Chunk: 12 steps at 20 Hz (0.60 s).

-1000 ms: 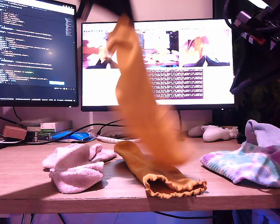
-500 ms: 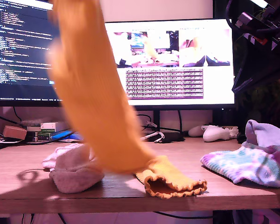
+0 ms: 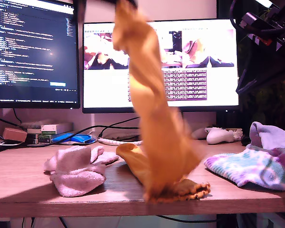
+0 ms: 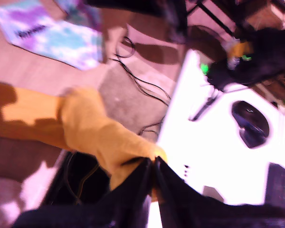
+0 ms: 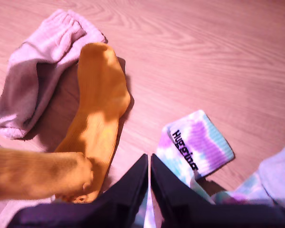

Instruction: Pair up the socks based on colour and pattern, by placing them on top of one another

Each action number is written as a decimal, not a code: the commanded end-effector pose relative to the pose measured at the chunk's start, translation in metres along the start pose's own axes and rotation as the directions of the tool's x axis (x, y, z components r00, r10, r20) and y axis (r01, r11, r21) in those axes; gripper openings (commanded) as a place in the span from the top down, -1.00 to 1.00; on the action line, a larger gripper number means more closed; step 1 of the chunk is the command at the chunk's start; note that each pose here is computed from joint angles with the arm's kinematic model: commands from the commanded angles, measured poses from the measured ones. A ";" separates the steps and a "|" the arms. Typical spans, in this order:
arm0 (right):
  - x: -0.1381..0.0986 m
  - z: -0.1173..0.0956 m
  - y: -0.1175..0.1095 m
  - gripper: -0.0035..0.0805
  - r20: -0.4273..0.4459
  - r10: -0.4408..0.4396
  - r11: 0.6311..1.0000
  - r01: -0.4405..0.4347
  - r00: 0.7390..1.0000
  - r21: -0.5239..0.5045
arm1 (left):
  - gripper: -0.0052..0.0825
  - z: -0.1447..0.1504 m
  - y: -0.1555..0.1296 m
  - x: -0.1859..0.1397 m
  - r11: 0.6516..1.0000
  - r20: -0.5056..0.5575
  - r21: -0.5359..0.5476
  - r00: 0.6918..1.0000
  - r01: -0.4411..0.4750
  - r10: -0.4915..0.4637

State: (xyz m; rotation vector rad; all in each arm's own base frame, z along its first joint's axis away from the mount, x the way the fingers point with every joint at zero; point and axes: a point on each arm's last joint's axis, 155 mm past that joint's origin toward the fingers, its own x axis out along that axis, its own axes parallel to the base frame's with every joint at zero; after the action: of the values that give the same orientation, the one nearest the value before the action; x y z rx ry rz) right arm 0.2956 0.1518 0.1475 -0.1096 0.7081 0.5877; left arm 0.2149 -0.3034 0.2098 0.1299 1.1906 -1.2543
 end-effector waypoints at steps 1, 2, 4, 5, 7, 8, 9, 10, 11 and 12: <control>0.001 0.003 -0.002 0.95 0.011 -0.004 1.000 0.004 1.000 -0.007 | 0.93 -0.004 0.009 0.013 1.000 -0.028 -0.016 1.000 0.013 -0.014; 0.001 0.003 -0.002 0.95 0.013 -0.004 1.000 0.004 1.000 -0.007 | 0.93 -0.002 0.014 0.015 1.000 -0.025 -0.010 1.000 0.010 -0.010; 0.001 0.004 -0.002 0.95 0.015 -0.004 1.000 0.004 1.000 -0.008 | 0.93 0.005 0.025 0.020 1.000 -0.006 0.024 1.000 -0.007 0.007; 0.001 0.004 -0.002 0.95 0.015 -0.004 1.000 0.004 1.000 -0.008 | 0.93 0.010 0.035 0.020 0.999 0.009 0.032 0.999 -0.037 0.037; 0.001 0.004 -0.002 0.95 0.018 -0.004 1.000 0.004 1.000 -0.008 | 0.93 0.018 0.056 0.021 0.995 0.036 0.034 0.995 -0.094 0.092; 0.001 0.005 -0.002 0.95 0.021 -0.004 1.000 0.005 1.000 -0.009 | 0.93 0.021 0.066 0.021 0.993 0.046 0.032 0.992 -0.117 0.115; 0.001 0.006 -0.002 0.95 0.024 -0.005 1.000 0.005 1.000 -0.010 | 0.93 0.024 0.077 0.021 0.989 0.054 0.028 0.988 -0.143 0.141; 0.001 0.007 -0.002 0.95 0.027 -0.004 1.000 0.005 1.000 -0.007 | 0.93 0.026 0.087 0.022 0.986 0.063 0.023 0.985 -0.165 0.163; 0.001 0.007 -0.001 0.95 0.028 -0.003 1.000 0.003 1.000 -0.004 | 0.93 0.028 0.097 0.024 0.984 0.065 0.016 0.982 -0.177 0.176; 0.001 0.007 0.000 0.95 0.027 0.004 1.000 -0.004 1.000 -0.005 | 0.93 0.029 0.104 0.028 0.983 0.068 0.011 0.981 -0.181 0.180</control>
State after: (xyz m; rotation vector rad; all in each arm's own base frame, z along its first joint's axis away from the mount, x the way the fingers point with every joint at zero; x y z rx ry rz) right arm 0.2989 0.1537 0.1522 -0.1065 0.6836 0.5919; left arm 0.3083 -0.2998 0.1659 0.2003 1.0539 -1.1020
